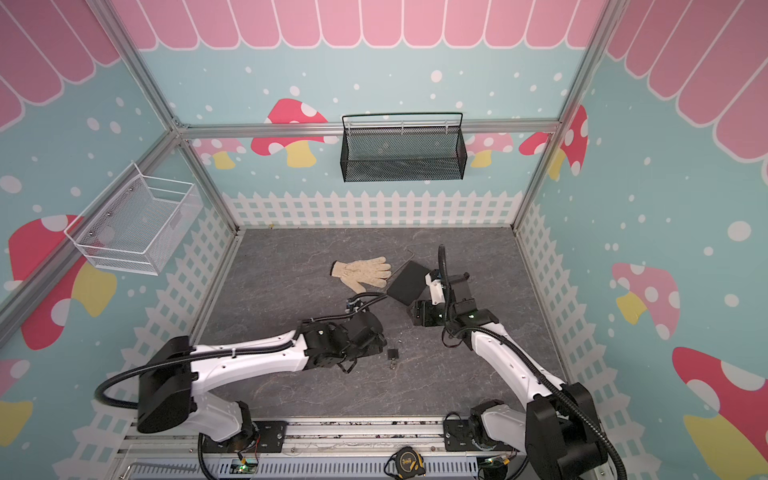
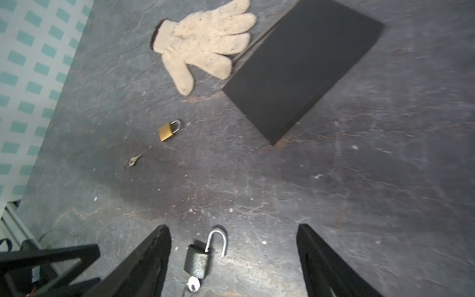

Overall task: Unlock with the key
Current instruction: 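Reach the right gripper to the small silver key beside the brass padlock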

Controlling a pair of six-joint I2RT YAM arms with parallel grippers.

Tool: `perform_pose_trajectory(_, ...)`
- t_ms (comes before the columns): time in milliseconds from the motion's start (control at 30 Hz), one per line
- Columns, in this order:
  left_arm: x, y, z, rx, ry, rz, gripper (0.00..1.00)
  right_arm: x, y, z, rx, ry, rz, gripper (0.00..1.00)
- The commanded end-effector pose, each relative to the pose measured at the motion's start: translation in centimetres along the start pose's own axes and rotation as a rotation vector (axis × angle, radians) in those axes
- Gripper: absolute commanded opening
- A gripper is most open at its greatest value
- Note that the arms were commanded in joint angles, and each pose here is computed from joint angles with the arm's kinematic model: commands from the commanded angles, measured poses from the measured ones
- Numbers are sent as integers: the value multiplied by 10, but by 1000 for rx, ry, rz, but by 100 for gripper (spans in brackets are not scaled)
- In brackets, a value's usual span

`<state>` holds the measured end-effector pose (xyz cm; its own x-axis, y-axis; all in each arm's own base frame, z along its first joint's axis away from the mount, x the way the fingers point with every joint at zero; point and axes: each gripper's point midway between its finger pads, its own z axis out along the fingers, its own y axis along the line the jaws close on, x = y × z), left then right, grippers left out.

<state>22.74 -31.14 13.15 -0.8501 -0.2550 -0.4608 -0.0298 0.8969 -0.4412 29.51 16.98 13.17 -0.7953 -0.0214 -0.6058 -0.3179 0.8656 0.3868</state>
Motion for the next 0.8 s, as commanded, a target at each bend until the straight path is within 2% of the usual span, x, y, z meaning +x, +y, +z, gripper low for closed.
perform_pose_trajectory(0, -19, 39, -15, -90, -92, 27, 51, 7, 19, 11, 12, 44, -20, 80)
perform_pose_trajectory(333, -48, 116, -59, -119, -230, -16, 52, 50, 111, 55, -68, 147, -74, 79)
perform_pose_trajectory(500, -56, 147, -77, -119, -286, -60, 52, 60, 150, 70, -97, 148, -69, 79)
perform_pose_trajectory(767, -62, 182, -91, -153, -327, -126, 53, 78, 178, 99, -83, 175, -66, 77)
